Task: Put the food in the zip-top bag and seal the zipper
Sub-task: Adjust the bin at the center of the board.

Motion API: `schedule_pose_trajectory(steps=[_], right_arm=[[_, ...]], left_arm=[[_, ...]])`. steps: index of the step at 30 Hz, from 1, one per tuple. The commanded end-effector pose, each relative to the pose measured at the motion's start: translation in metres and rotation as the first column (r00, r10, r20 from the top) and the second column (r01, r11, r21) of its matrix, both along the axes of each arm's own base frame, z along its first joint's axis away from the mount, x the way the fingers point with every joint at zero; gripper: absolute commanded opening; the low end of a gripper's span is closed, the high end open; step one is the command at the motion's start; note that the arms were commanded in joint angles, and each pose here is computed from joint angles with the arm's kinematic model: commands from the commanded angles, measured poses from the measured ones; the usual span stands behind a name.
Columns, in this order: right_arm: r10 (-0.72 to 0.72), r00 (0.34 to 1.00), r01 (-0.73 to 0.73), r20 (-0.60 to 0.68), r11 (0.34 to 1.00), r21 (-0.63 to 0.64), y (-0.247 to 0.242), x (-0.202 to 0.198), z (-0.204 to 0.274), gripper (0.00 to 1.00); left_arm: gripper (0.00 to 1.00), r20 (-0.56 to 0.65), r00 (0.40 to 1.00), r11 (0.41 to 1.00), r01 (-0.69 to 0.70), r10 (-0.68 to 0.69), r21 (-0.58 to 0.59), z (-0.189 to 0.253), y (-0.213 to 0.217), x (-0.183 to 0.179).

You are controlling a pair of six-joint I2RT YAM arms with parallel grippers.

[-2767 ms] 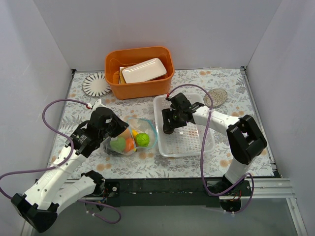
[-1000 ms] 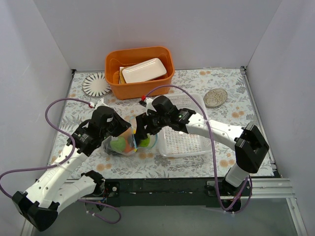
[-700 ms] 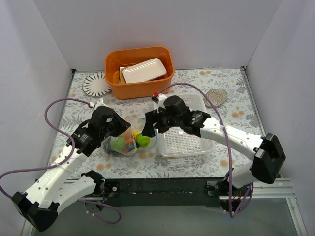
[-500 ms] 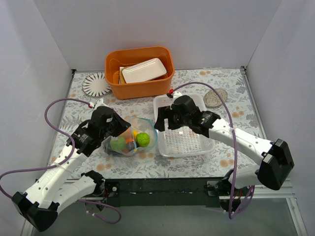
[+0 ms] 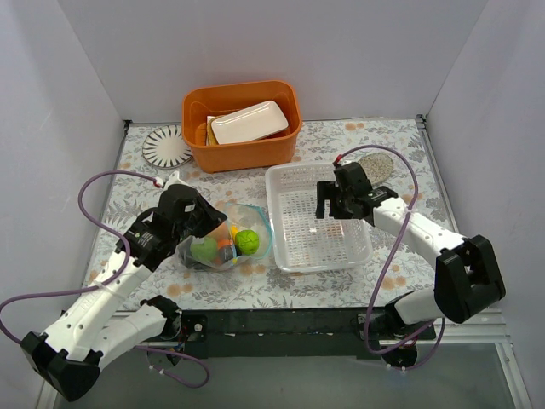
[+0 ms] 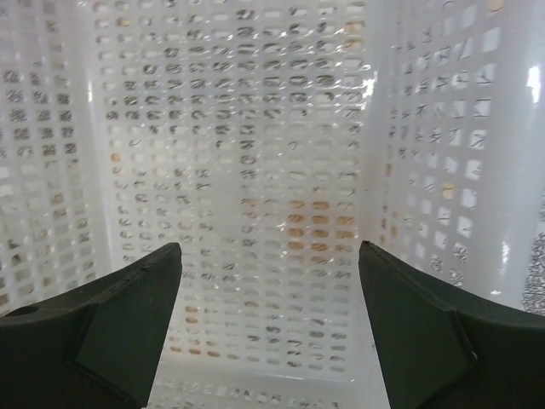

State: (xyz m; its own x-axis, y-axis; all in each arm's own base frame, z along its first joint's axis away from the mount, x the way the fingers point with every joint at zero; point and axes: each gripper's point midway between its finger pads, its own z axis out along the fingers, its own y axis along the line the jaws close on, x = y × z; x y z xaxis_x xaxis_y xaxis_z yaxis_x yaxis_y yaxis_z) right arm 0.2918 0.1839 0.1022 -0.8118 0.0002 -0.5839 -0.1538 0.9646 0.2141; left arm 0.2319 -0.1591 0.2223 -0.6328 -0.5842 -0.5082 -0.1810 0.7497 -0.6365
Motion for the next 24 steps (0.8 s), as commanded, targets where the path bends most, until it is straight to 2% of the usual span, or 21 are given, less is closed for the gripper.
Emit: schedule_pose_trajectory(steps=[1,7,12,15,16,17,19,24], right_arm=[[0.000,0.999,0.003,0.052,0.998,-0.067,-0.021,0.029,0.003,0.92],[-0.053,0.999,0.054,0.014,0.994,-0.100,-0.047,0.050,-0.010,0.92],[-0.056,0.998,0.057,0.015,0.994,-0.090,-0.049,0.060,-0.001,0.92],[0.002,0.999,-0.003,0.041,1.000,0.028,-0.030,0.050,0.019,0.91],[0.054,0.995,-0.064,0.082,0.990,0.126,-0.014,0.044,0.042,0.91],[0.075,0.992,-0.091,0.102,0.981,0.170,-0.006,0.039,0.052,0.90],[0.125,0.982,-0.162,0.140,0.942,0.295,0.014,0.019,0.080,0.90],[0.276,0.951,-0.308,0.137,0.847,0.433,0.069,-0.036,0.108,0.86]], left_arm=[[0.00,-0.004,0.999,0.999,0.033,-0.033,-0.006,-0.002,-0.006,-0.001],[0.00,-0.037,0.997,0.998,0.067,-0.067,-0.010,-0.008,-0.011,-0.007],[0.00,-0.040,0.994,0.995,0.101,-0.102,-0.021,-0.010,-0.015,-0.010],[0.00,-0.047,0.989,0.990,0.136,-0.137,-0.022,-0.010,-0.020,-0.012],[0.00,-0.046,0.988,0.989,0.146,-0.147,-0.022,-0.009,-0.021,-0.013],[0.00,-0.046,0.988,0.989,0.150,-0.150,-0.017,-0.008,-0.021,-0.012],[0.00,-0.052,0.982,0.983,0.181,-0.183,-0.035,-0.007,-0.027,-0.015],[0.00,-0.054,0.972,0.973,0.225,-0.228,-0.056,-0.010,-0.034,-0.019]])
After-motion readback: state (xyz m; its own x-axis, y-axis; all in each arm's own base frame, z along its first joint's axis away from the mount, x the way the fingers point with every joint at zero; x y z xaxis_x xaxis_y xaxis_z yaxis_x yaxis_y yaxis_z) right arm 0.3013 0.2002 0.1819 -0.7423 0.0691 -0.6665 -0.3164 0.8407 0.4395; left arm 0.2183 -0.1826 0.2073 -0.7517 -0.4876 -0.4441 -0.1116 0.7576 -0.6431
